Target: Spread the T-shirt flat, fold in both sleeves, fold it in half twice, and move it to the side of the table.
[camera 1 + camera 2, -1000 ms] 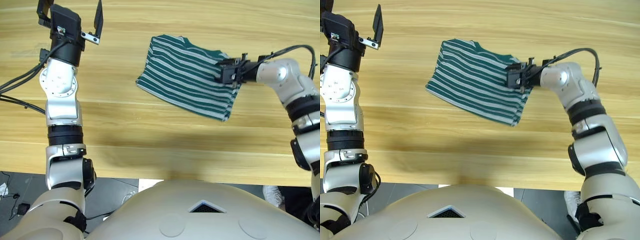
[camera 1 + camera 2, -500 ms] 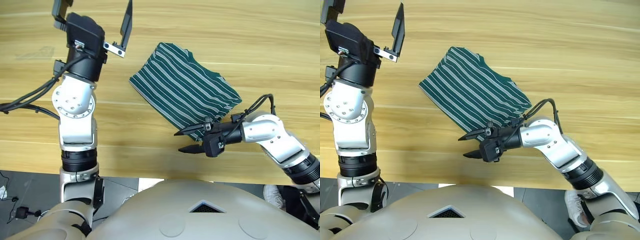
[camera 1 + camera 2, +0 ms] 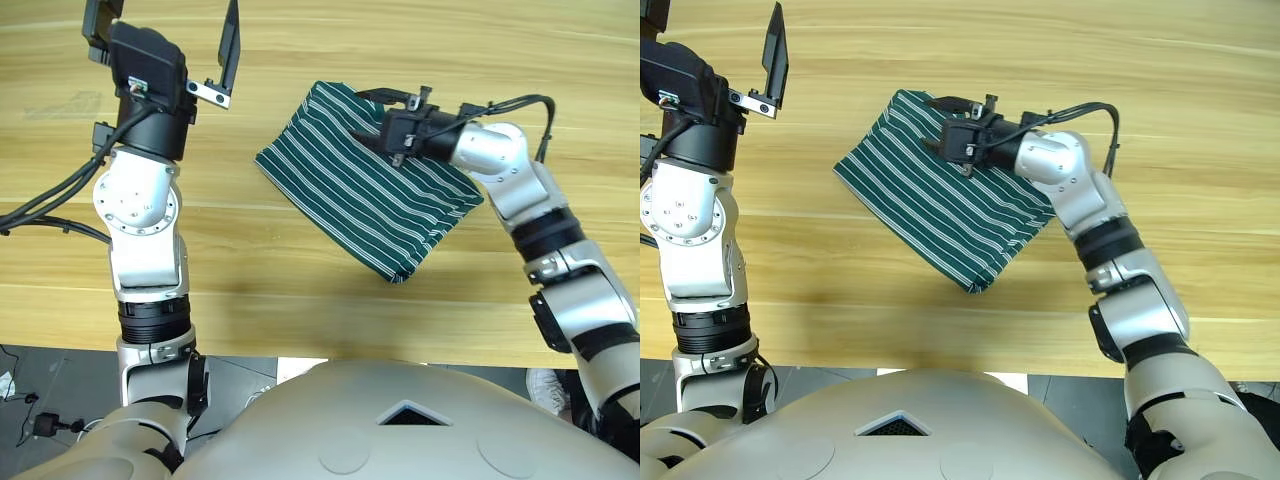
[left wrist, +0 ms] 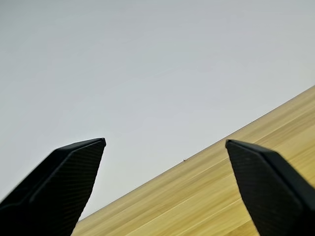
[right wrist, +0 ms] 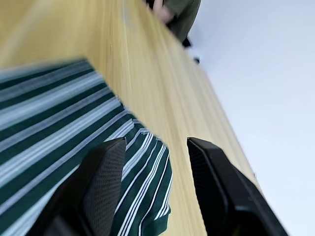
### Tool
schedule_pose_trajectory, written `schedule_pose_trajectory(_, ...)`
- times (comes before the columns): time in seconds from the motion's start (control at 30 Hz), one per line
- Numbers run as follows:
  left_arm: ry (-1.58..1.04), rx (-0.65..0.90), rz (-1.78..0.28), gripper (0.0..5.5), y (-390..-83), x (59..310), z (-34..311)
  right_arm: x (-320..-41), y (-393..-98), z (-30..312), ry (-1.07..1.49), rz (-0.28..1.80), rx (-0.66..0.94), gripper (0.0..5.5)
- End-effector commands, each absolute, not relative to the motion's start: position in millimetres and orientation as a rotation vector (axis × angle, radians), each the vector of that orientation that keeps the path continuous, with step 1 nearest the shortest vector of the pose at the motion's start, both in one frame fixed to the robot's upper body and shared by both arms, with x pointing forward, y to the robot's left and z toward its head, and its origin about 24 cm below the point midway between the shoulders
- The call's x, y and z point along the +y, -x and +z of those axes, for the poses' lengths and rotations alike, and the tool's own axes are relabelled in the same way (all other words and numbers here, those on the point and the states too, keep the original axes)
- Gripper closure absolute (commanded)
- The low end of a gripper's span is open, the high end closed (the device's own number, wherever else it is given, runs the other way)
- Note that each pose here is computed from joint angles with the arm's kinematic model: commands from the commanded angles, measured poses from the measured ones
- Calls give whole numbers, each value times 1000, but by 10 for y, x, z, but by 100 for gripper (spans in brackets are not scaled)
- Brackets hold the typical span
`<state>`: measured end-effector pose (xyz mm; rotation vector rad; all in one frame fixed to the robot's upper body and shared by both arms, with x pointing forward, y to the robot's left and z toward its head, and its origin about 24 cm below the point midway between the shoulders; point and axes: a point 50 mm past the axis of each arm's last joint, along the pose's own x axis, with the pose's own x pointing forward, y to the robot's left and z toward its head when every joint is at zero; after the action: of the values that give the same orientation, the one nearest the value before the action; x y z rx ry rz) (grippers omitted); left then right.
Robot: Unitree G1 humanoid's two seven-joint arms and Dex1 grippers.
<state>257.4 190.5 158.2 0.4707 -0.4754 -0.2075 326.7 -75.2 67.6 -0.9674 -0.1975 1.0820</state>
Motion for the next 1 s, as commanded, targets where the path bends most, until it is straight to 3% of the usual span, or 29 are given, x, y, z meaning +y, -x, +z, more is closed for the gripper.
schedule_pose_trajectory(0.03,-480,-483,-220,97,-2602,1847,1586,-482,-3448,408,1284,1069,-110,320)
schedule_pose_trajectory(0.1,-476,-495,-241,97,-2595,1799,1600,-516,-3479,291,1416,1035,-50,320)
schedule_pose_trajectory(0.23,-461,-478,-253,97,-2581,1757,1529,-969,-3631,200,1677,809,118,320)
schedule_pose_trajectory(0.4,-457,-468,-269,97,-2564,1695,1474,-1641,-3615,100,1796,660,349,320)
schedule_pose_trajectory(0.47,-455,-471,-270,97,-2562,1672,1471,-1750,-3571,59,1732,669,393,320)
schedule_pose_trajectory(0.67,-454,-473,-288,97,-2575,1617,1466,-1647,-3342,-111,1509,905,317,320)
schedule_pose_trajectory(0.8,-457,-468,-288,97,-2577,1620,1450,-1463,-3125,-167,1388,1048,185,320)
schedule_pose_trajectory(1.0,-456,-470,-313,97,-2558,1575,1433,-1276,-2980,-122,1317,1072,99,320)
